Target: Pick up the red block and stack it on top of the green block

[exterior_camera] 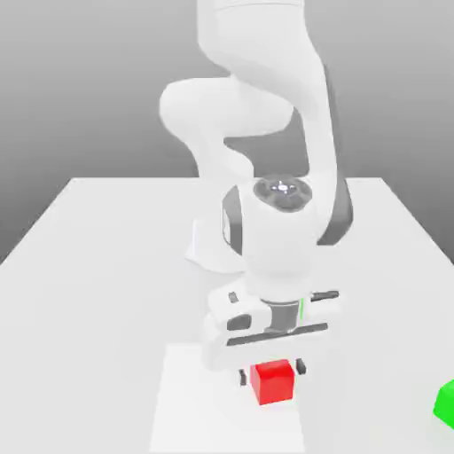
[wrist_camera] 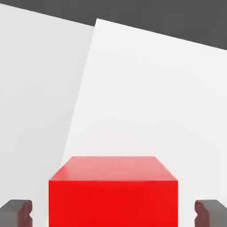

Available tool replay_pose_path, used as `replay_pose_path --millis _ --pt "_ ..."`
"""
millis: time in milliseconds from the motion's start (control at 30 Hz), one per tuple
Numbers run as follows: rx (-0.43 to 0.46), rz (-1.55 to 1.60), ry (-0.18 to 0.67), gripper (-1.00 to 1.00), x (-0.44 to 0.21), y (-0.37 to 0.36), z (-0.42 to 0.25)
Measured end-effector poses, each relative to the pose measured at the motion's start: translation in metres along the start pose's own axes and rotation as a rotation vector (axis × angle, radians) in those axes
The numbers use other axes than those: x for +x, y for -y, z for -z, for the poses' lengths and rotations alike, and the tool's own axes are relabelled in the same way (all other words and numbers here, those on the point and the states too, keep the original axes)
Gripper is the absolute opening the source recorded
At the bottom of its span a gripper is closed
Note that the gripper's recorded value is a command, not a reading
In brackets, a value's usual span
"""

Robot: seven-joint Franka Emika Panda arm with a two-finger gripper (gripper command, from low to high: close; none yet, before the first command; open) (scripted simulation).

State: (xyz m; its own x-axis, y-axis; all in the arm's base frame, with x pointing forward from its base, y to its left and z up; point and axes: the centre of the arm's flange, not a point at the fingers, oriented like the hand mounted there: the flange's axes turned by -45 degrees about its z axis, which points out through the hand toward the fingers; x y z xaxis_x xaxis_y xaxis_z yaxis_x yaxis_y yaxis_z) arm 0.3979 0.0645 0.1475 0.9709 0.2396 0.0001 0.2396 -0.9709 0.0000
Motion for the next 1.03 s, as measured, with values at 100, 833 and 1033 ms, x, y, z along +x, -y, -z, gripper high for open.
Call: replay_pose_path --millis 100,833,1033 --pt "0.000 0.000 0.000 -1.00 0.000 0.000 -0.004" --pt "0.001 0.649 0.001 -1.00 0.099 0.243 0.078" --pt "0.001 0.660 0.001 1.00 0.099 0.247 0.039"
